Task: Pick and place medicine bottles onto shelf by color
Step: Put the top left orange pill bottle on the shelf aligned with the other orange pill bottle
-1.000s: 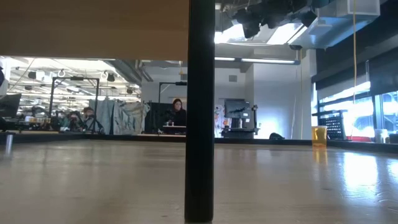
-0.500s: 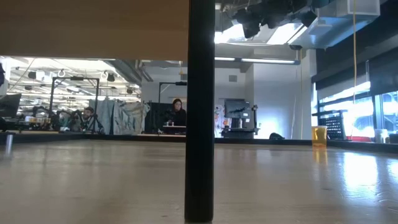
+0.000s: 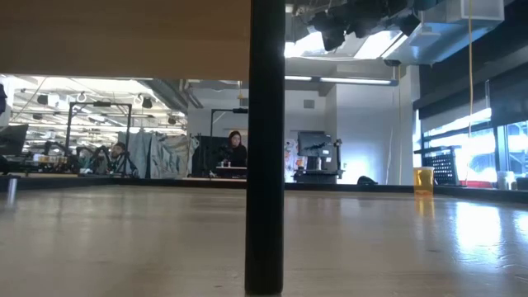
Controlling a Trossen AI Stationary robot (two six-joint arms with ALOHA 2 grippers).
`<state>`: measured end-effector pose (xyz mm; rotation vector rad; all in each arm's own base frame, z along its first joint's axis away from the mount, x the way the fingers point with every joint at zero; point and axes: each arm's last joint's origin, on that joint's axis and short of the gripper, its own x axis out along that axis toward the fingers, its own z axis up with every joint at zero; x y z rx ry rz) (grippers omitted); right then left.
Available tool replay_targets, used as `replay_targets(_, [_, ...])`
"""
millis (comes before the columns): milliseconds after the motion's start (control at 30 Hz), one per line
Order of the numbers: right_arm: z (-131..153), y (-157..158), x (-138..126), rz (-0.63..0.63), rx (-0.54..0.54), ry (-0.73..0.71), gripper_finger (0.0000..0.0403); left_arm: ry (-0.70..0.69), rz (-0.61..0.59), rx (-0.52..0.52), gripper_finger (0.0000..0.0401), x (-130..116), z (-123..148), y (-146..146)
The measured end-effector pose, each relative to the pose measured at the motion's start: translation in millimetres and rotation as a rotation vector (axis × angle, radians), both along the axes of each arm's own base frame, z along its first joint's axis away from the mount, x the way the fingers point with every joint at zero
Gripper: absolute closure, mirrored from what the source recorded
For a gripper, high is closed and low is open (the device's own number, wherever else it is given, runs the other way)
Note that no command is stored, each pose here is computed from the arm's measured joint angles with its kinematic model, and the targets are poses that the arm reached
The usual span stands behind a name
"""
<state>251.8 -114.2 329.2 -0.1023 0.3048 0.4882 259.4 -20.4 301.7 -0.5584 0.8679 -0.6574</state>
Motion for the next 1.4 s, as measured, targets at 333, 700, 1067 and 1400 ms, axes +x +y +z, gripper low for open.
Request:
replay_targets(333, [0,0,0,0.0,0.0,0.0,0.0189,0.059,-0.003,-0.012,0.0175,-3,-2,-5])
replay_targets(700, [0,0,0,0.0,0.0,0.0,0.0189,0.13,0.006,-0.038,0.0176,-5,-4,-11])
replay_targets(1067, [0,0,0,0.0,0.0,0.0,0.0189,0.091,0.028,-0.002,0.0176,-9,1,-11])
replay_targets(1400, [0,0,0,0.0,0.0,0.0,0.0189,-0.021,0.133,0.033,0.0176,-17,22,-3])
